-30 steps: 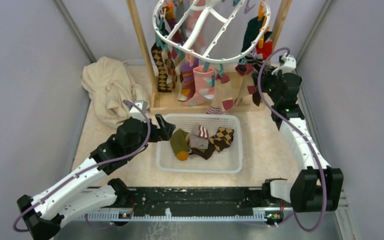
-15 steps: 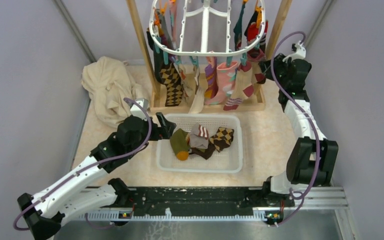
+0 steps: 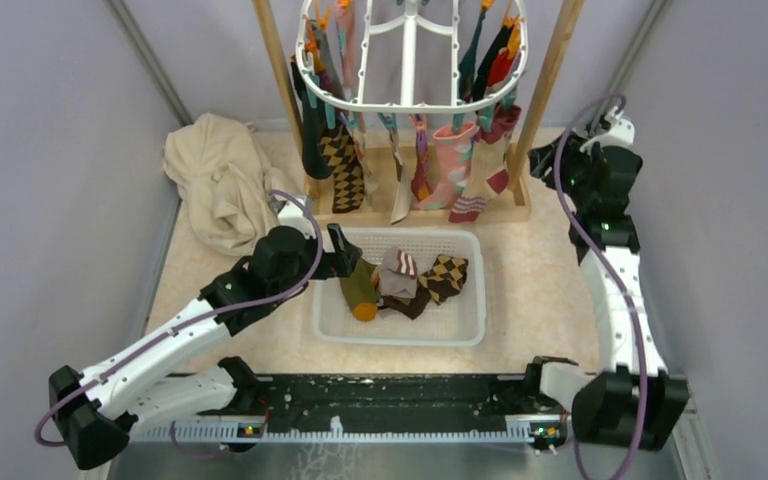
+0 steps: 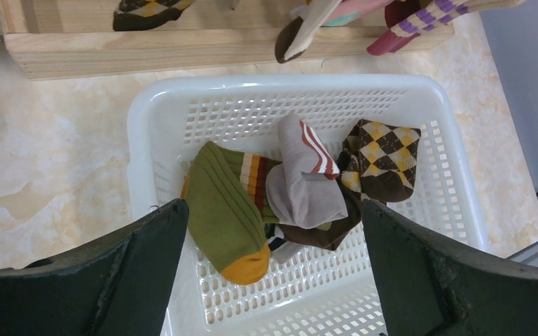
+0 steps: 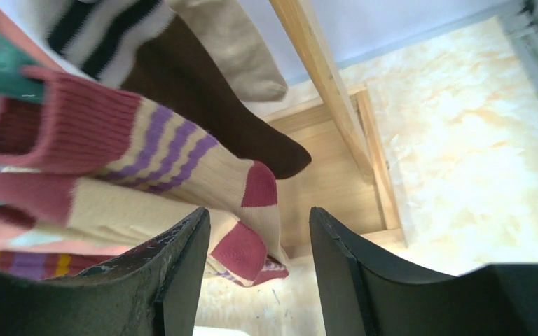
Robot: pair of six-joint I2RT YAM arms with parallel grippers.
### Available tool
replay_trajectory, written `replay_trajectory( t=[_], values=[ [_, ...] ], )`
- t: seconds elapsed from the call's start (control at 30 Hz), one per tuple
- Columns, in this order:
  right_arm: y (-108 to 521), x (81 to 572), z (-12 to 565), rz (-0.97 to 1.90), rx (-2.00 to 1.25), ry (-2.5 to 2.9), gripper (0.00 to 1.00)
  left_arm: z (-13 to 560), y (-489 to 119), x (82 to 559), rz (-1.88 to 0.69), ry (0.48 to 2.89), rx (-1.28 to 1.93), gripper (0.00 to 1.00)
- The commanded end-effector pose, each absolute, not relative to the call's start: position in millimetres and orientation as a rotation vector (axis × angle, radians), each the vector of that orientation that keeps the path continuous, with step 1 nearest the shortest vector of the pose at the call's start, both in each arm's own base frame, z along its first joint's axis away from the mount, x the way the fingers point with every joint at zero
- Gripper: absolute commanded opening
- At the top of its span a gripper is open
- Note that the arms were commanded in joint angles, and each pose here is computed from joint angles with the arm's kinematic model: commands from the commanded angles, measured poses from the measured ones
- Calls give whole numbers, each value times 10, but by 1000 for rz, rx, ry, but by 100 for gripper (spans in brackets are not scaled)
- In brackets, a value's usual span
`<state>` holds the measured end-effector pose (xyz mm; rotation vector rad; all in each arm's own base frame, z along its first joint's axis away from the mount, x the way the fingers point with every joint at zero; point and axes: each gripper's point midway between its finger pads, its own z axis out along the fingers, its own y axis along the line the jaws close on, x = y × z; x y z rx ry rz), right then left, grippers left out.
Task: Remove the socks clipped to the hanger
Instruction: Adjust the sock on the hanger.
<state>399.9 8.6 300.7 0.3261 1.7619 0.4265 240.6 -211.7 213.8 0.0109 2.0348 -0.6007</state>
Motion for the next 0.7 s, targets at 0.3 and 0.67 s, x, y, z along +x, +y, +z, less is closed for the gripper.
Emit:
replay_trajectory(
  t=[0.3,0.67],
  values=[
    [862,3182,3494,751,52,1637,46,2268,-2395,2526,-695,1981,55,99],
    [2133,2735,3346,991,-389,1685,43,2273,-2298,2450,-704,1960,43,99]
  ],
)
